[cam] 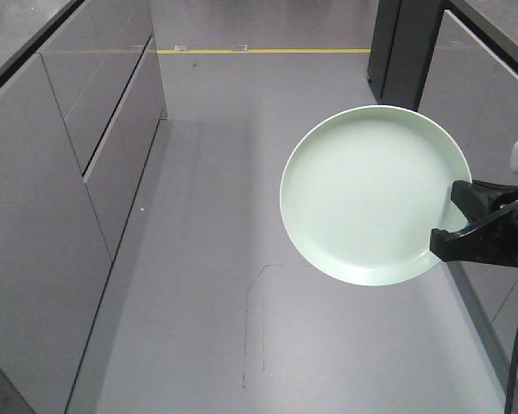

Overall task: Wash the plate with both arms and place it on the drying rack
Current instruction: 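Hold the plate in the right gripper while driving down the aisle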

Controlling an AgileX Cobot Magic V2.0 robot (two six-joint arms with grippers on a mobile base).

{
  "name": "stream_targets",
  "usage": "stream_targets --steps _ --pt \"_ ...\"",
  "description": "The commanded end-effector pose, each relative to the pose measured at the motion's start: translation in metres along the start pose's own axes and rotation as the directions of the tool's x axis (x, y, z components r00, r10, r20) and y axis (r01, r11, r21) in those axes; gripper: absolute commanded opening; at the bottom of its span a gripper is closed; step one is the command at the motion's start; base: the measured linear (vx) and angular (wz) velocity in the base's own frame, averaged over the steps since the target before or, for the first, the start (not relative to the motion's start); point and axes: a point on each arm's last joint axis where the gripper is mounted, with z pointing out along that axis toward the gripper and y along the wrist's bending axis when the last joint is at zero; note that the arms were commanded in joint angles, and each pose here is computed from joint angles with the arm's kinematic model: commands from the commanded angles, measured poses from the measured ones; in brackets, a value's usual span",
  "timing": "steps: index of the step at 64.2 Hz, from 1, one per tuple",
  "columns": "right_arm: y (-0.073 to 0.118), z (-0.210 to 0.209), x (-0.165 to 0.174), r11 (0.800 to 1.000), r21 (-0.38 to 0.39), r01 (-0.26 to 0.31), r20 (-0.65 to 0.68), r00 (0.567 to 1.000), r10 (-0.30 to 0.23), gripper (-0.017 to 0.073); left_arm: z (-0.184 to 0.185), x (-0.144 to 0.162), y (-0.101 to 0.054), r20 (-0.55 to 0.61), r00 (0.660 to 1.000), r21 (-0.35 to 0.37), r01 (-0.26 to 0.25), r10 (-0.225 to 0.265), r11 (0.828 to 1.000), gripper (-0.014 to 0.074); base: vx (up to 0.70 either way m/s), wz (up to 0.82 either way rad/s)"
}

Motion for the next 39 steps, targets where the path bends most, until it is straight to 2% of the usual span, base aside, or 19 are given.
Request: stream_targets --steps 1,39 --pt "-0.0004 -0.0054 -0.0195 1.0 0.0 0.013 0.124 0.992 -0.013 -0.001 -0.0004 -0.0019 -0.0006 0.067 0.998 0.012 0.019 -0.02 1.0 -0.0006 0.22 0.05" --pt "-0.0004 -0.0054 -0.0195 1.0 0.0 0.013 0.124 0.992 -0.013 -0.001 -0.0004 -0.0019 -0.0006 0.067 0.998 0.012 0.019 -0.02 1.0 -0.0006 0.23 0.04"
